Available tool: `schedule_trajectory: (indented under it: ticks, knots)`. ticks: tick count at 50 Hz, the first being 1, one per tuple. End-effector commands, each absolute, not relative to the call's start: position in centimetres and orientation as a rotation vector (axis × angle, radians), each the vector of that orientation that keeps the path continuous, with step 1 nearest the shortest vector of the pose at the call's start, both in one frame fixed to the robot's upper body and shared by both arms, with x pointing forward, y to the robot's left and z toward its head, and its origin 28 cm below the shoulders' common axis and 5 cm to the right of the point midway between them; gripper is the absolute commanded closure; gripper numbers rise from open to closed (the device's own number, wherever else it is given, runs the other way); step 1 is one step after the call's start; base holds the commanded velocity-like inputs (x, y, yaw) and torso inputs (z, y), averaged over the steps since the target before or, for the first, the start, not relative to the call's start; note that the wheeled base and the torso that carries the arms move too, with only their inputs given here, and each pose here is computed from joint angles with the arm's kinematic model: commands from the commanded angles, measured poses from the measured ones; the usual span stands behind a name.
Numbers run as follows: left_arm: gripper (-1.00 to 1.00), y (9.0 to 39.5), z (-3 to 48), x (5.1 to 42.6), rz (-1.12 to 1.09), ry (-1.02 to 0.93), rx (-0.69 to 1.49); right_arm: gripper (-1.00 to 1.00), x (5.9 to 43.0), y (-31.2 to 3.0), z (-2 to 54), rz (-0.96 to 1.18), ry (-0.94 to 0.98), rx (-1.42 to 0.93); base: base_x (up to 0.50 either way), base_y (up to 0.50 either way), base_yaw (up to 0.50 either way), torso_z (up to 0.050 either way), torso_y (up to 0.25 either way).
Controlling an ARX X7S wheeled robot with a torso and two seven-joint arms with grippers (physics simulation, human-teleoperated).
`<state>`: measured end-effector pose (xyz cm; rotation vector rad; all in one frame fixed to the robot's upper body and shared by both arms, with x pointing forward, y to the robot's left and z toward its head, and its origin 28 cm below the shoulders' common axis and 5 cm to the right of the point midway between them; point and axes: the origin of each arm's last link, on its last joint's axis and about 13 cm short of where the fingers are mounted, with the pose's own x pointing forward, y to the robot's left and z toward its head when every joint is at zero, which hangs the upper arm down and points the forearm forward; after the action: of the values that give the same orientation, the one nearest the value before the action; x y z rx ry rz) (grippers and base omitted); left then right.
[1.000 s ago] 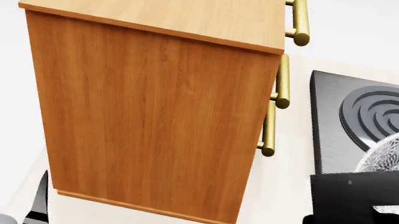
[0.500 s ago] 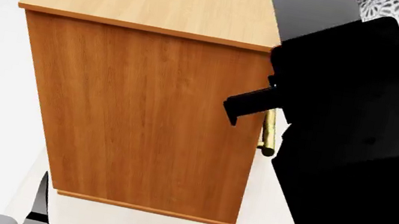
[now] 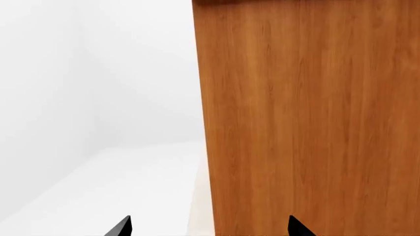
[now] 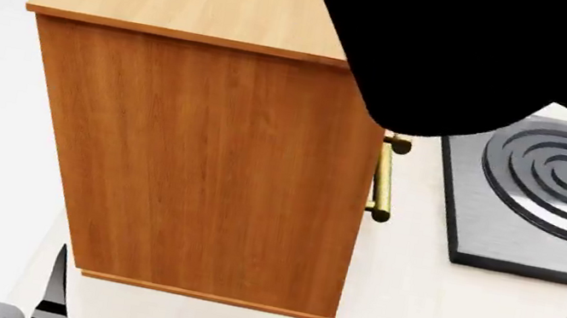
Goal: Put the bowl on the top of the cabinet.
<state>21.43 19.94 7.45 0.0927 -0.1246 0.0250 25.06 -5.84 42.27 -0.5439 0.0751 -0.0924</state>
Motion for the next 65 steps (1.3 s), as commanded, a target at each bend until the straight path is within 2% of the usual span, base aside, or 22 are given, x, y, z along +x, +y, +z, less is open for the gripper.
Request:
schedule_trajectory:
  ticks: [1, 22, 53, 65]
  knots:
    - [-1.0, 20.0, 7.2, 21.5, 0.024, -0.119, 0.094, 1.0, 25.2, -4.3, 44.5, -0.107, 0.025, -0.564, 0.0, 0.0, 0.0, 0.0, 0.0]
    - [-1.0, 20.4, 7.0, 21.6, 0.033, -0.109, 0.097, 1.0, 26.0, -2.4, 46.5, -0.099, -0.061, -0.525, 0.0, 0.0, 0.0, 0.0, 0.0]
    - [-1.0, 20.5, 6.0, 21.9, 0.038, -0.082, 0.101, 1.0, 29.3, 1.6, 40.9, 0.045, -0.064, -0.494, 0.0, 0.0, 0.0, 0.0, 0.0]
    - [-1.0, 20.7, 5.2, 22.1, 0.044, -0.063, 0.095, 1.0, 30.8, 1.9, 38.8, 0.057, -0.042, -0.504, 0.0, 0.0, 0.0, 0.0, 0.001]
